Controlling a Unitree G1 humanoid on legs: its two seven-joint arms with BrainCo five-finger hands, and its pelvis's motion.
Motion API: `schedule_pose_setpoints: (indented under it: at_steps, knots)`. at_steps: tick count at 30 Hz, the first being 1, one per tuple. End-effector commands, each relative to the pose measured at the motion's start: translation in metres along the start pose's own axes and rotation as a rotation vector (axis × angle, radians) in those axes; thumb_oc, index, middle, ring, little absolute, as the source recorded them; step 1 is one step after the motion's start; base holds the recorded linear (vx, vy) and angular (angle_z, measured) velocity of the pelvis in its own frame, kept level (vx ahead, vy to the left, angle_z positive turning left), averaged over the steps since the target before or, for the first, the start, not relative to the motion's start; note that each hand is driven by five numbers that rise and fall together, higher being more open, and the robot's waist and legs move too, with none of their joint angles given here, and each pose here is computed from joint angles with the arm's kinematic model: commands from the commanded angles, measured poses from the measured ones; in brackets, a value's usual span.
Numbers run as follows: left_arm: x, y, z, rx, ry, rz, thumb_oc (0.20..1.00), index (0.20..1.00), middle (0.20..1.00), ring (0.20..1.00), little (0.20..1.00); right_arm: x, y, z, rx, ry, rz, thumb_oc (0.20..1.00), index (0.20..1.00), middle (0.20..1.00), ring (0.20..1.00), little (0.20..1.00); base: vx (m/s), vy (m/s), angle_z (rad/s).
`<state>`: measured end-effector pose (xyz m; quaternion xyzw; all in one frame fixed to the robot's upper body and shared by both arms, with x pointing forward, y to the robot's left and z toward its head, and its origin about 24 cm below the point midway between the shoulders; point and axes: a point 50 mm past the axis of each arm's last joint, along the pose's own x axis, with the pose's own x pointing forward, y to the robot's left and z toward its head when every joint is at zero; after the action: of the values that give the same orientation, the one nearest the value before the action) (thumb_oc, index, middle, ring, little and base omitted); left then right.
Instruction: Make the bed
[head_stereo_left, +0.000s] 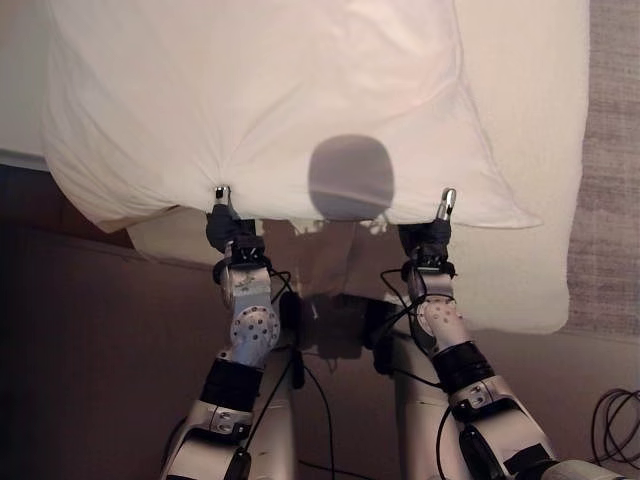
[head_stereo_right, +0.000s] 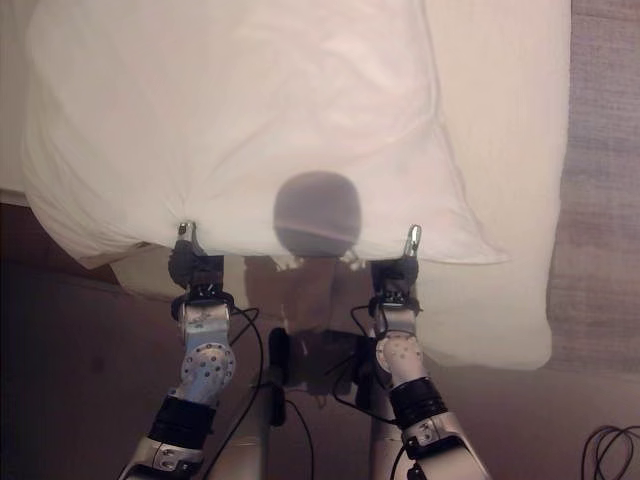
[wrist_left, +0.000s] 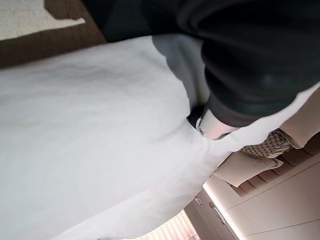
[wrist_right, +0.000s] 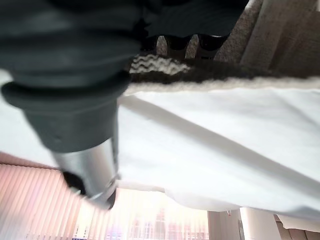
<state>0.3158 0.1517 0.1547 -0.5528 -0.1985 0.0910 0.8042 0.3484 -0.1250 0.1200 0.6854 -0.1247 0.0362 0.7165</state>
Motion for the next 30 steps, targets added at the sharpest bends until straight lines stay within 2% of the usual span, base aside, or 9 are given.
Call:
schedule_pose_setpoints:
  at_steps: [1, 20, 30]
  knots:
    - [0.002, -0.009, 0.065, 0.044, -0.310, -0.100, 0.200, 0.200, 0.200, 0.200, 0.200, -0.002, 0.007, 0.051, -0.030, -0.207, 0.057, 0.200, 0.200, 0.200, 0.200, 0.200, 0.00, 0.000, 0.00]
    - [-0.009, 0.003, 0.050, 0.010, -0.245, -0.079, 0.200, 0.200, 0.200, 0.200, 0.200, -0.026, 0.014, 0.069, -0.032, -0.270, 0.183, 0.200, 0.200, 0.200, 0.200, 0.200, 0.00, -0.045, -0.01]
    - [-0.008, 0.007, 0.056, 0.056, -0.236, -0.103, 0.200, 0.200, 0.200, 0.200, 0.200, -0.046, 0.001, 0.076, -0.037, -0.258, 0.170, 0.200, 0.200, 0.200, 0.200, 0.200, 0.05, 0.432, -0.38]
